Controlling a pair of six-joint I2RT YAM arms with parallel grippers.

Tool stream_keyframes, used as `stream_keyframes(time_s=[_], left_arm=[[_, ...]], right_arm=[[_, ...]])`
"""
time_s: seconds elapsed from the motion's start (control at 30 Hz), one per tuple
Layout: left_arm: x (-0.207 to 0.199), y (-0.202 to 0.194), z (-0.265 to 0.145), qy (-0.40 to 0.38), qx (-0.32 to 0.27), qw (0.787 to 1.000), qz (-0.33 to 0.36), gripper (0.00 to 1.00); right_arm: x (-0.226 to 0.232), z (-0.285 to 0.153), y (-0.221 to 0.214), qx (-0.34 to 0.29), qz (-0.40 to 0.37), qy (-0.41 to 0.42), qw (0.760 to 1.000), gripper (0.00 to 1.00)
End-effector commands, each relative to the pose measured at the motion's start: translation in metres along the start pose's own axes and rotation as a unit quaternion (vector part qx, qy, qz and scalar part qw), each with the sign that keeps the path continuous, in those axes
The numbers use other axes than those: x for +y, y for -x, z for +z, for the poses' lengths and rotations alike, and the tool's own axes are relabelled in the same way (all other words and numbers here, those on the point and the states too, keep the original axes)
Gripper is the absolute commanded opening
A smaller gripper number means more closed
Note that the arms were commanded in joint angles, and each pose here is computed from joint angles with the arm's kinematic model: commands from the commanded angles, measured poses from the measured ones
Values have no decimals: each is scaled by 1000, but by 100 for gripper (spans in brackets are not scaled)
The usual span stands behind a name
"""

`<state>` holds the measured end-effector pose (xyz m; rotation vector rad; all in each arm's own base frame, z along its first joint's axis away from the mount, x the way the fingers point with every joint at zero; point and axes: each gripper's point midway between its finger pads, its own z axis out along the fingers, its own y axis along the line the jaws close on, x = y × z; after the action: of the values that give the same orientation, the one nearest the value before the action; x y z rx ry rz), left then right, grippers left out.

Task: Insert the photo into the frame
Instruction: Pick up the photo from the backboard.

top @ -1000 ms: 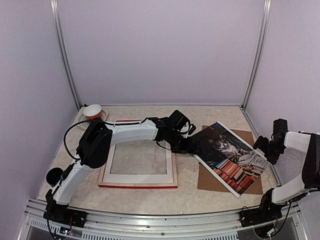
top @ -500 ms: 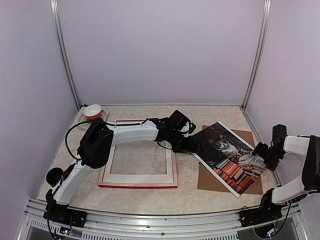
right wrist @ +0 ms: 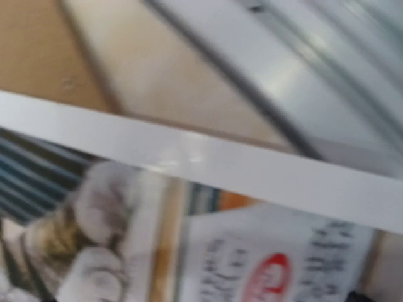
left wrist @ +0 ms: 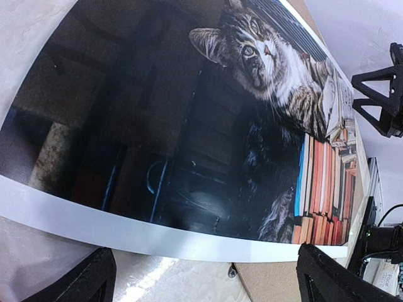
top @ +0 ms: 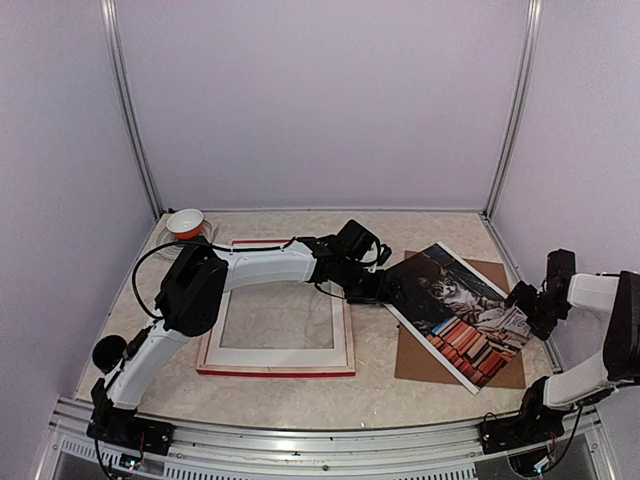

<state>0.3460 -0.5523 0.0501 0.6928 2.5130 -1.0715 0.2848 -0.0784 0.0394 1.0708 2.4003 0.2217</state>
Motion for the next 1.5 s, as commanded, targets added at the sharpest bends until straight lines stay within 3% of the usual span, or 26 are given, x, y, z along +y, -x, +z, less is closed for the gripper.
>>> stream_keyframes(time_s=[0.0, 0.13, 0.43, 0.7, 1.23, 1.47], left_arm=[[5, 3, 5, -1, -5, 1000, -3, 99], [4, 5, 4, -2, -8, 1000, -1, 99], [-2, 11, 0, -15, -19, 1000, 6, 99], [-4, 10, -2, -17, -19, 1000, 4, 99], [-1, 2, 6, -21, -6, 1000, -4, 99], [0, -1, 6, -20, -2, 1000, -2, 99]], right_arm=[[-24, -20, 13, -39, 11, -70, 997, 99], [-36, -26, 15, -56, 16, -94, 994, 99], [-40, -6, 2, -23, 26, -72, 997, 99], [-8, -2, -2, -19, 37, 31, 999, 99], [48, -68, 31, -126, 17, 187, 974, 99], [57, -54, 19, -96, 17, 225, 969, 96]])
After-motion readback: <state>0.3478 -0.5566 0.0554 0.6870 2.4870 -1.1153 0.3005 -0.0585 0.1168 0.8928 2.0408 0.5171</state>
